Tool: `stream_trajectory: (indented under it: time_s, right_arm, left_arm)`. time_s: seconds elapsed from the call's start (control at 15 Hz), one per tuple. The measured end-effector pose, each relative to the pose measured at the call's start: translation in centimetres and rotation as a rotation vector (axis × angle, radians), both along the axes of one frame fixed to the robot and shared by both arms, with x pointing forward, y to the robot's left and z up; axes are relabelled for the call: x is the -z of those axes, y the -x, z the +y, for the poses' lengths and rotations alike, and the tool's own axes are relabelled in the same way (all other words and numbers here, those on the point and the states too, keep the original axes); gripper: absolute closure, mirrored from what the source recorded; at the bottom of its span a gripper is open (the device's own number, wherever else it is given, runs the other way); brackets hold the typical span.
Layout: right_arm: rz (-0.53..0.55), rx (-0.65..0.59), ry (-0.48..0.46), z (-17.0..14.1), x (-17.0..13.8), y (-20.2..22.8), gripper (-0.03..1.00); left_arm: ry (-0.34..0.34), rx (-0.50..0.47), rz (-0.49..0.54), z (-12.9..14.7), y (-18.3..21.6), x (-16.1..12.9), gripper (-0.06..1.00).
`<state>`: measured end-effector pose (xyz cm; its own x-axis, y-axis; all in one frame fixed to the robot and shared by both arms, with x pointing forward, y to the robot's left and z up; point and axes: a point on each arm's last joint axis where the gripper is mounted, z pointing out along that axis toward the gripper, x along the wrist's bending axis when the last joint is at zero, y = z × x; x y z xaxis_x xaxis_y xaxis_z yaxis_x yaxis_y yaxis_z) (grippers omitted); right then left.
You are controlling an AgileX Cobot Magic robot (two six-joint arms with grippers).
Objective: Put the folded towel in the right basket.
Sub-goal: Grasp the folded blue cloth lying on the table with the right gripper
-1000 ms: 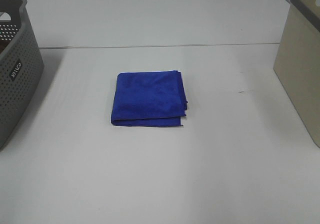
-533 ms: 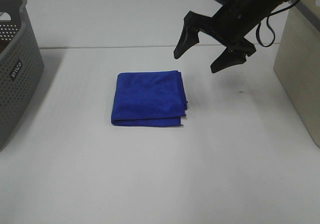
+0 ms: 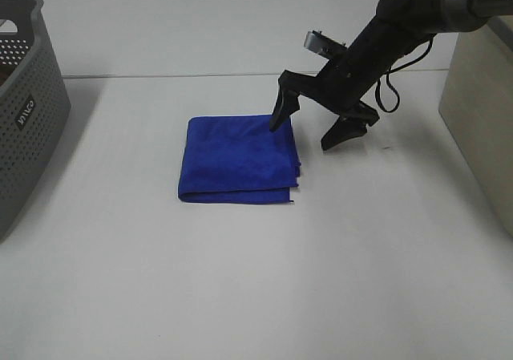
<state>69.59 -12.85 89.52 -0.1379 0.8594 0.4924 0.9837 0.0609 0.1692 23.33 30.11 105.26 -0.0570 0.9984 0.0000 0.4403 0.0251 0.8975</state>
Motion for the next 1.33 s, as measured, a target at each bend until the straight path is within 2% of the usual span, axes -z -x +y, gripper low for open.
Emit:
stream_trajectory:
  time_s: [0.2,0.67,0.87,1.0,1.07,1.13,1.2,1.33]
  right_arm:
    - [0.040,-0.001,0.003,0.1,1.6,0.0,0.02]
    - [0.055,0.018,-0.034,0.6,1.7,0.0,0.06]
    - [0.010,0.013,-0.069,4.4,2.1,0.7,0.13]
    - [-0.036,0.012,-0.100,8.2,2.8,1.8,0.30]
    - [-0.042,0.013,-0.107,9.1,3.1,2.1,0.37]
    - [-0.046,0.006,-0.112,10.5,3.6,2.8,0.58]
    - [-0.047,-0.010,-0.123,12.3,4.0,3.8,0.89]
    - [-0.040,-0.008,-0.140,12.7,4.0,4.0,0.89]
  left_arm:
    - [0.000,0.000,0.000,0.0,0.0,0.0,-0.04]
    - [0.000,0.000,0.000,0.0,0.0,0.0,-0.04]
    - [0.000,0.000,0.000,0.0,0.0,0.0,-0.04]
    - [0.000,0.000,0.000,0.0,0.0,0.0,-0.04]
    - [0.000,0.000,0.000,0.0,0.0,0.0,-0.04]
    - [0.000,0.000,0.000,0.0,0.0,0.0,-0.04]
    - [0.000,0.000,0.000,0.0,0.0,0.0,-0.04]
    - [0.000,0.000,0.000,0.0,0.0,0.0,-0.04]
